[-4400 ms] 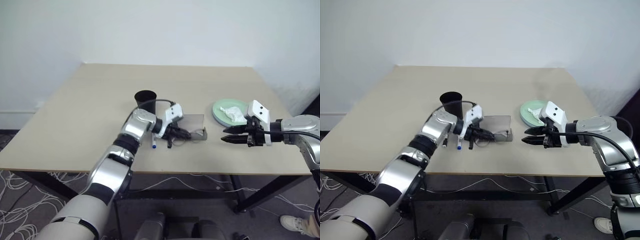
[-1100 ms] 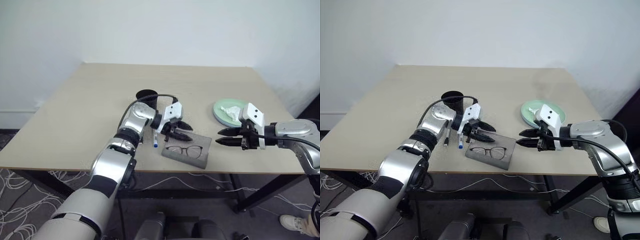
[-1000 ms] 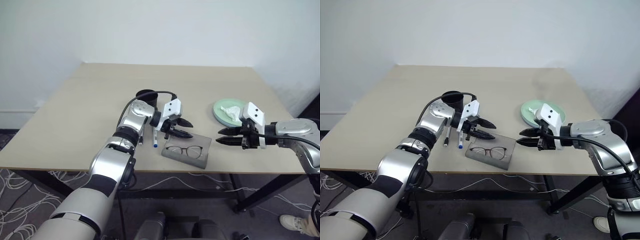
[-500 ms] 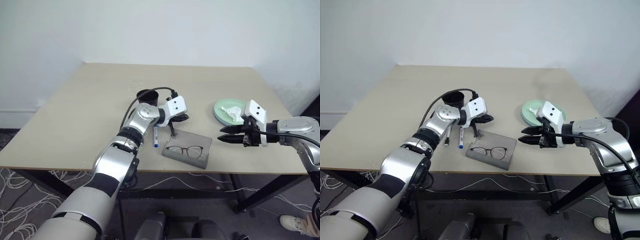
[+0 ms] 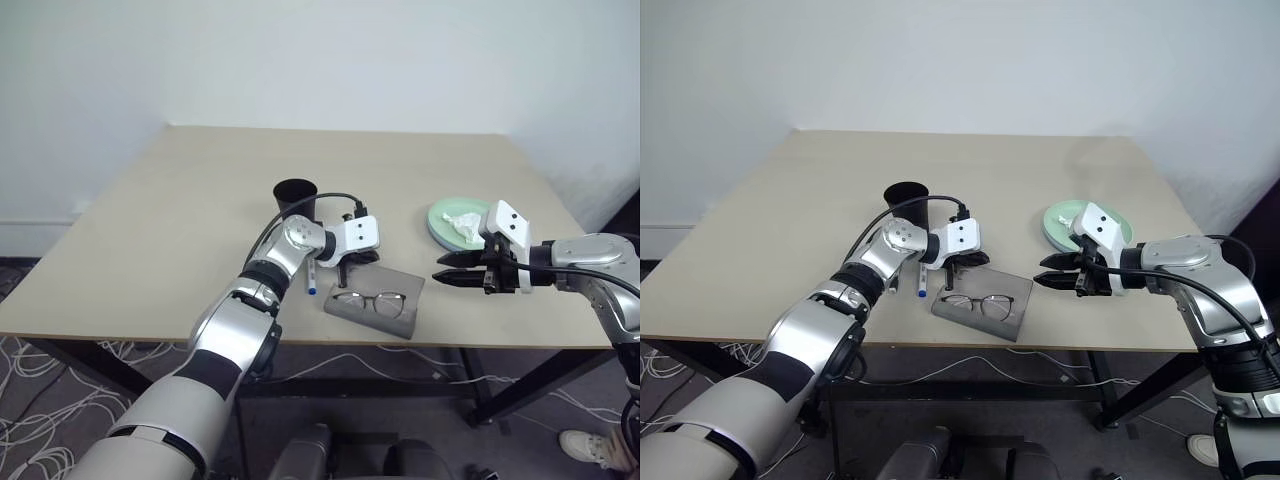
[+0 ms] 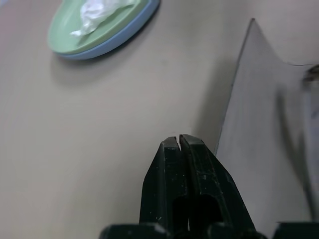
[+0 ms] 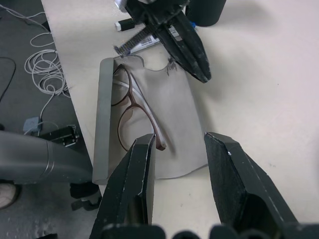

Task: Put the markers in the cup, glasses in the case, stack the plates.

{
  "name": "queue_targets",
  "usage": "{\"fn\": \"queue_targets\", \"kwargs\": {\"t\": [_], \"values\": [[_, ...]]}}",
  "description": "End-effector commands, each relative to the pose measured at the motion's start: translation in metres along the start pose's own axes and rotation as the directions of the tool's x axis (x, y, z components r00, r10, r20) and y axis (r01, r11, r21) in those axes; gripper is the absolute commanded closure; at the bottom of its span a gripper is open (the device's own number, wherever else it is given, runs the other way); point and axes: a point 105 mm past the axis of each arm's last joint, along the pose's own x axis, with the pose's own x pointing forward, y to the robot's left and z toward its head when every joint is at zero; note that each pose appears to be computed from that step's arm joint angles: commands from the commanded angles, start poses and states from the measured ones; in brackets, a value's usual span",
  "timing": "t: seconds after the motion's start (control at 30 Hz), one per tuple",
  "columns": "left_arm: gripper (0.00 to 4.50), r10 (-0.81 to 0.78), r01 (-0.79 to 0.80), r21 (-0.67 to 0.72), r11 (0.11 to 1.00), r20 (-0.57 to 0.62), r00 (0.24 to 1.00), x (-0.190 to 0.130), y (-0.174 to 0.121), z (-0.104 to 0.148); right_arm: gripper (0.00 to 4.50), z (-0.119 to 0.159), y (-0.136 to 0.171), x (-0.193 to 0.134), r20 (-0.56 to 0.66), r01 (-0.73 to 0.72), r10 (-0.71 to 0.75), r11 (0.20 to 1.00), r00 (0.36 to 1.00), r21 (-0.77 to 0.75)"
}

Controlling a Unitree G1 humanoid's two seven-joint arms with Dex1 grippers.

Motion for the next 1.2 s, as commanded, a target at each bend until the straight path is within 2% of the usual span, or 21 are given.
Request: {"fn": "queue_targets", "kwargs": {"t": [0.03, 0.43, 0.8, 0.9, 1.1, 1.2], "values": [[4.47, -0.079, 0.079, 0.05, 0.996, -0.008, 0.997, -0.002, -0.004, 0.007, 2.84, 0.013, -0.001, -0.004, 0.026, 0.018, -0.017, 0.999, 1.0, -0.043], [4.47, -0.27, 0.27, 0.098, 0.958, -0.014, 0.963, -0.024, -0.024, 0.003, 2.84, 0.013, -0.005, -0.005, 0.022, 0.028, -0.027, 0.998, 0.999, -0.053], [4.47, -0.299, 0.301, 0.098, 0.949, -0.029, 0.954, -0.043, -0.054, -0.012, 2.84, 0.014, -0.009, -0.004, 0.025, 0.028, -0.027, 0.998, 0.999, -0.062], [4.47, -0.243, 0.243, 0.081, 0.967, -0.012, 0.97, -0.047, -0.05, -0.011, 2.84, 0.014, -0.008, -0.003, 0.026, 0.023, -0.021, 0.998, 0.999, -0.063], [4.47, 0.097, -0.098, 0.007, 0.995, 0.09, 0.991, -0.076, -0.003, 0.007, 2.84, 0.015, -0.007, 0.0, 0.029, 0.009, -0.007, 0.998, 1.0, -0.063], [4.47, 0.234, -0.226, -0.09, 0.97, 0.093, 0.968, -0.095, 0.007, 0.0, 2.84, 0.014, -0.005, 0.002, 0.029, -0.004, 0.006, 0.998, 1.0, -0.063]]}}
